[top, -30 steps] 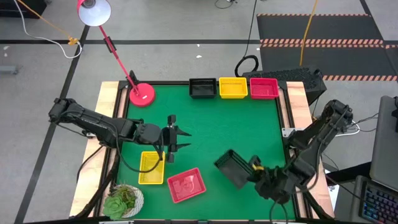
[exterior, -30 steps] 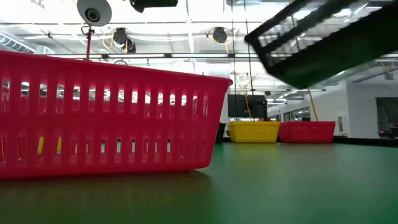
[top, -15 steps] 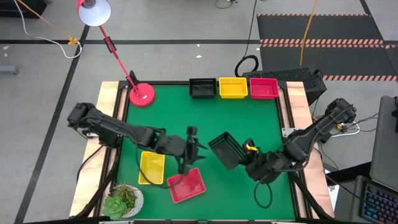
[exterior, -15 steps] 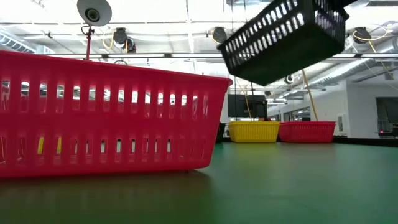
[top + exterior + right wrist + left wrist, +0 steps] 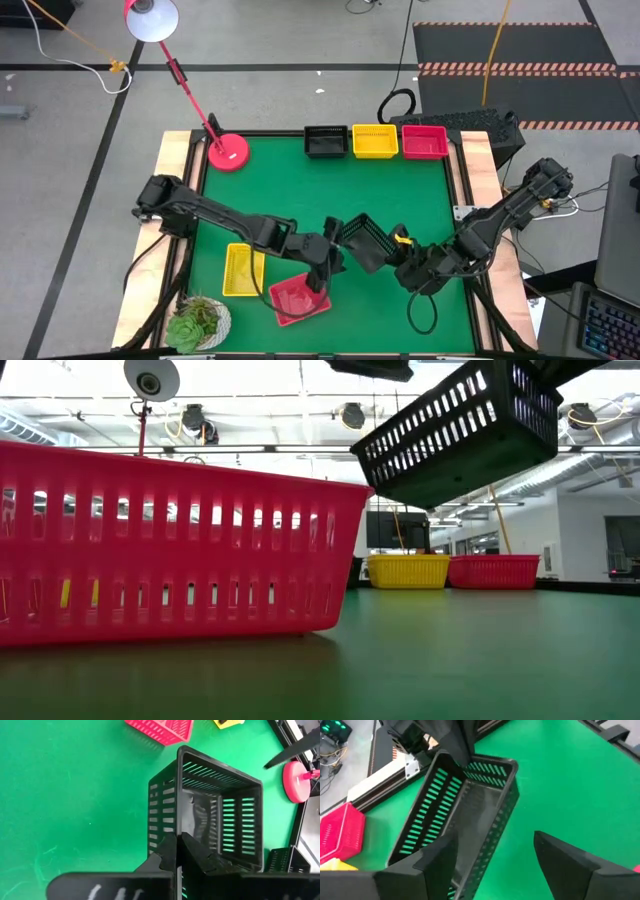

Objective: Stack baskets by color
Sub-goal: Stack the bottom black bin on the top black bins

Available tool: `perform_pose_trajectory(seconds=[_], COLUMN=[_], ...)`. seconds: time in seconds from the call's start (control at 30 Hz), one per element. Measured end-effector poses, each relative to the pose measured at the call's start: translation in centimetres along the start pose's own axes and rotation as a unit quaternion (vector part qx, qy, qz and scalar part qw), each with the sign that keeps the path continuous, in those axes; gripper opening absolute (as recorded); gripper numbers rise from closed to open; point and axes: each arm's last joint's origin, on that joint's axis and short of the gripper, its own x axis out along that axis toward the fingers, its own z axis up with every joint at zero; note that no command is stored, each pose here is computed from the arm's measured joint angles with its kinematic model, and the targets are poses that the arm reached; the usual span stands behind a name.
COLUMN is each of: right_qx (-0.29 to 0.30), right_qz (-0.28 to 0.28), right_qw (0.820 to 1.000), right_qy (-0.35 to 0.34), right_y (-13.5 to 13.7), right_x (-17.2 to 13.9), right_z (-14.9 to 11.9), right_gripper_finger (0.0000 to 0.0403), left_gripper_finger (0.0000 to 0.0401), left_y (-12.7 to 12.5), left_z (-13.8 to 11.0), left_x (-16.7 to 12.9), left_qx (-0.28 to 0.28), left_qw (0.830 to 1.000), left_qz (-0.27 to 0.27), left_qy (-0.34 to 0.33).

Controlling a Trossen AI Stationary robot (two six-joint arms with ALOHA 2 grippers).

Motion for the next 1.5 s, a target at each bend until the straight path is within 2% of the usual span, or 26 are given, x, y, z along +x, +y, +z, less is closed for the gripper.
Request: perform_pose_trajectory(seconds=[0.17,0.27,0.4,0.7,1.2,1.5], right_qx=[-0.005,-0.01,-0.011,-0.014,-0.015,-0.02], right_qz=[-0.001,-0.001,-0.004,-0.004,-0.009,-0.009], right_qw=[1.0,1.0,1.0,1.0,1.0,1.0], right_qy=[-0.002,-0.005,-0.009,-0.009,-0.018,-0.016], right_y=[0.0,0.0,-0.2,-0.2,-0.4,-0.4], right_x=[0.0,0.0,0.1,0.1,0.1,0.1], right_z=[0.1,0.1,0.2,0.2,0.4,0.3], right_gripper_finger=[0.0001,0.0002,0.0003,0.0003,0.0004,0.0004], left_gripper_finger=[0.0233,0.0206,0.0167,0.0093,0.0086,0.0085], left_y=[0.9,1.3,1.5,1.7,1.7,1.7], left_z=[-0.8,-1.0,-1.2,-1.5,-1.7,-2.1], left_x=[0.8,0.9,1.2,1.3,1.7,2.6], left_qx=[0.0,-0.003,0.023,0.035,0.029,0.046], left_qw=[1.0,1.0,0.999,0.999,0.999,0.998], left_qz=[-0.002,-0.004,-0.029,-0.034,-0.044,-0.043], left_qy=[0.012,0.013,0.005,0.013,0.01,0.011])
